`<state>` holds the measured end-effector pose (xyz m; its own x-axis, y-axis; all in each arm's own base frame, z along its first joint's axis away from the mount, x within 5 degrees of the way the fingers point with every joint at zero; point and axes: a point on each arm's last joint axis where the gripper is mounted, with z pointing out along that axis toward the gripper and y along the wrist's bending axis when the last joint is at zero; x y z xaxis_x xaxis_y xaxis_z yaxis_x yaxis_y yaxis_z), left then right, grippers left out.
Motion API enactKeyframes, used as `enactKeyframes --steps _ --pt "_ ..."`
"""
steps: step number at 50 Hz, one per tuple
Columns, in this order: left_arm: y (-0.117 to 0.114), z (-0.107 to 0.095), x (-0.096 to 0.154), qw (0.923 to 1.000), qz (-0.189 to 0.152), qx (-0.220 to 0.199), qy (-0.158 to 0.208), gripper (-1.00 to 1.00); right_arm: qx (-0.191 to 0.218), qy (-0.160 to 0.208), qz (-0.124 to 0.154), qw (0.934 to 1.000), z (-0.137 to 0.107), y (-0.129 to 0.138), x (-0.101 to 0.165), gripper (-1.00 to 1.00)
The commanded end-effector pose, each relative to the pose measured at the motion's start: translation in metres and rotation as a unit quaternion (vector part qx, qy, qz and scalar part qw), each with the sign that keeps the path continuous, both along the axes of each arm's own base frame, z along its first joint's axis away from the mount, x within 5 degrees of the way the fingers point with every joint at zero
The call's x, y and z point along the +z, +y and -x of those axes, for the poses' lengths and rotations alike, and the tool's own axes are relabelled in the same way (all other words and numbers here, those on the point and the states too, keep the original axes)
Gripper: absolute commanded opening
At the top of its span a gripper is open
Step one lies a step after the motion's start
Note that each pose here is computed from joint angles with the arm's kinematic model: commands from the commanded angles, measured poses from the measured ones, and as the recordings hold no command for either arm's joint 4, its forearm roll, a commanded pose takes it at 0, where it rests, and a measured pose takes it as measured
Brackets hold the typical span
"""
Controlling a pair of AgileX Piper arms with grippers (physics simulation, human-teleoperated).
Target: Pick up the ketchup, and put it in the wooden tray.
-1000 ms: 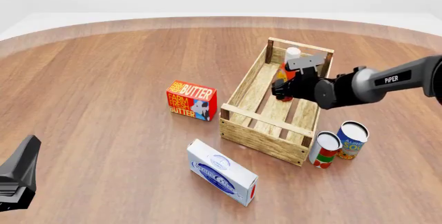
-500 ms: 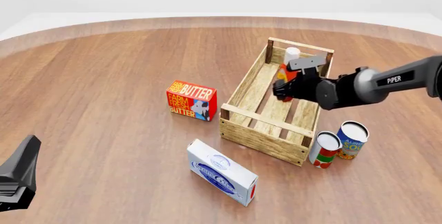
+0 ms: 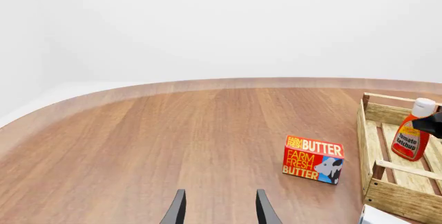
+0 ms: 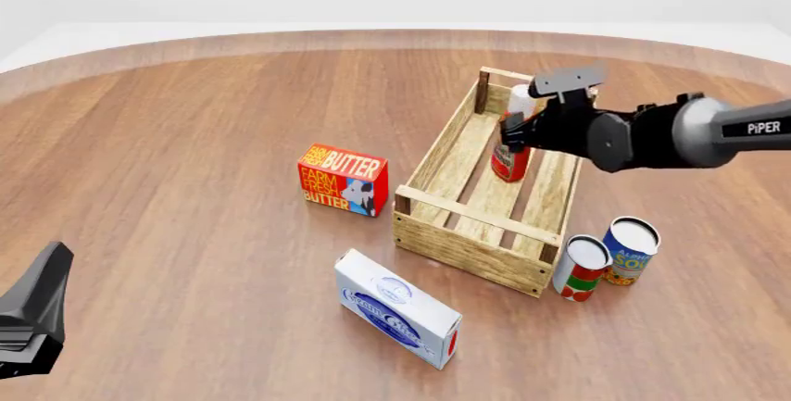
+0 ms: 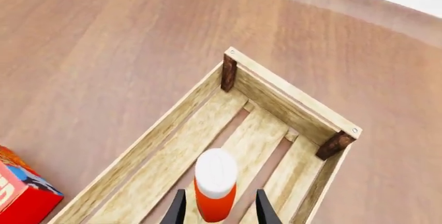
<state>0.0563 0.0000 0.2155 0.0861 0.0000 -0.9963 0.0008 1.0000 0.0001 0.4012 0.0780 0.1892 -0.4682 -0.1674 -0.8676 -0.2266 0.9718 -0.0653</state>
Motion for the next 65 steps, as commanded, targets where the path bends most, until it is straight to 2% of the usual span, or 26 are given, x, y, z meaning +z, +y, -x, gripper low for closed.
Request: enactKeyframes --steps 1,15,38,49,50,65 --pt "0.000 0.000 0.000 1.0000 0.000 0.000 0.000 1.00 0.006 -0.023 0.002 0.9997 0.010 0.000 0.034 1.00" --pt "0.000 0.000 0.000 1.0000 0.000 0.000 0.000 1.00 0.012 -0.044 0.000 0.9990 0.029 0.001 0.066 1.00" --pt "0.000 0.000 0.000 1.0000 0.000 0.000 0.000 1.00 0.031 -0.078 -0.019 0.9963 0.121 -0.005 0.093 1.00" --pt "0.000 0.000 0.000 1.0000 0.000 0.000 0.000 1.00 0.032 -0.082 -0.034 0.9955 0.157 -0.010 0.087 1.00" --pt "0.000 0.000 0.000 1.0000 0.000 0.000 0.000 1.00 0.032 -0.081 -0.035 0.9956 0.166 -0.013 0.083 1.00" --pt "0.000 0.000 0.000 1.0000 0.000 0.000 0.000 1.00 0.025 -0.067 -0.045 0.9965 0.204 -0.023 0.055 1.00"
